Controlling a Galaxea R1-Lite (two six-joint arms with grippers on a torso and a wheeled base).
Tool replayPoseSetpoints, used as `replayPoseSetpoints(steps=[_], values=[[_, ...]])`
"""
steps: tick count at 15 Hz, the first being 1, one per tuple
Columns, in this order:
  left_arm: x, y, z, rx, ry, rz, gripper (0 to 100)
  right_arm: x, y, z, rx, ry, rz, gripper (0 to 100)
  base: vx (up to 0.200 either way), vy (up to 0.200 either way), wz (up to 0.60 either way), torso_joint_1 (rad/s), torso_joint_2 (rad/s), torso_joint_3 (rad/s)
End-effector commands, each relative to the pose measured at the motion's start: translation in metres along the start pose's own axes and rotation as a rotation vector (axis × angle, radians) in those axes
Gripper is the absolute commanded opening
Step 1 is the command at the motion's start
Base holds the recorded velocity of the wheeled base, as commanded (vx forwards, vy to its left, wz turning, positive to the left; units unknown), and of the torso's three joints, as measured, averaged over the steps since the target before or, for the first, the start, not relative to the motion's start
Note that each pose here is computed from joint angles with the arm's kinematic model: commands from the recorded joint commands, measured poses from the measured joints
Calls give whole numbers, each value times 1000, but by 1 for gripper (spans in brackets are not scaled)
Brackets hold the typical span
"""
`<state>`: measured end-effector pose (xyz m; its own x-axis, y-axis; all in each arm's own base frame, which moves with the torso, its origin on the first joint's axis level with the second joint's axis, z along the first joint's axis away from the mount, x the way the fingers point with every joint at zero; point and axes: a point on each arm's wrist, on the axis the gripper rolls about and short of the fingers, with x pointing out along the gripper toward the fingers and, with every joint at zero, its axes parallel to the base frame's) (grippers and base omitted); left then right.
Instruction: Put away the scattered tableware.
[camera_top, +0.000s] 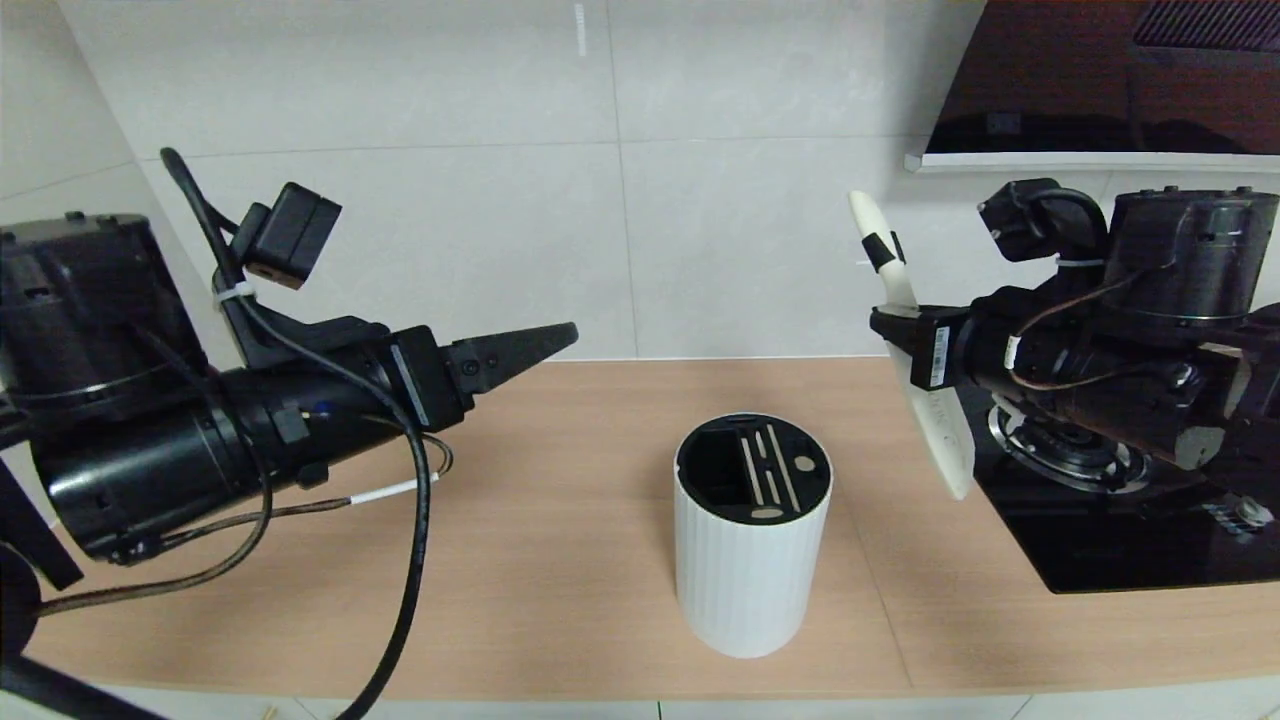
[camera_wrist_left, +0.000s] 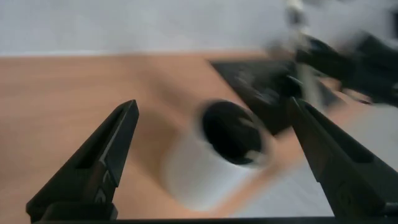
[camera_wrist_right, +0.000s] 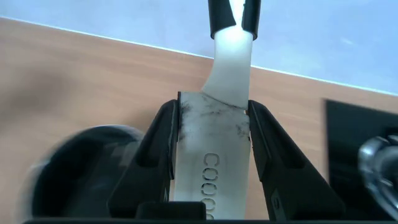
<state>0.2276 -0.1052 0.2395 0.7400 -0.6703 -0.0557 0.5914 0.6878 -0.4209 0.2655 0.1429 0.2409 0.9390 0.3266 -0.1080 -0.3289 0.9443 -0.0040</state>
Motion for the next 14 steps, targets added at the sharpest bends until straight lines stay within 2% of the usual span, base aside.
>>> replayPoseSetpoints(steps=[1,2,3,4,5,7,9,12,14], values=[[7,-19,14,-85,27,-118,100,-22,27,7,-4,-29,80,0,0,0,0,0,0,0],[8,-24,9,-170,67,-164,100,-25,38,5,-9,-25,98,0,0,0,0,0,0,0],[15,-25,1,-215,118,-209,100,-27,52,-1,-19,-4,122,0,0,0,0,0,0,0],[20,-27,-8,-212,140,-234,100,-28,65,-6,-29,10,138,0,0,0,0,0,0,0],[25,-26,-15,-206,135,-251,100,-28,71,-9,-32,22,144,0,0,0,0,0,0,0],[35,-22,-20,-190,85,-275,100,-29,84,-14,-7,39,180,0,0,0,0,0,0,0],[40,-20,-23,-191,72,-239,100,-33,93,-17,-1,49,213,0,0,0,0,0,0,0],[45,-23,-28,-193,85,-246,100,-35,113,-27,8,79,271,0,0,0,0,0,0,0],[48,-23,-30,-193,85,-243,100,-38,118,-28,12,83,290,0,0,0,0,0,0,0]])
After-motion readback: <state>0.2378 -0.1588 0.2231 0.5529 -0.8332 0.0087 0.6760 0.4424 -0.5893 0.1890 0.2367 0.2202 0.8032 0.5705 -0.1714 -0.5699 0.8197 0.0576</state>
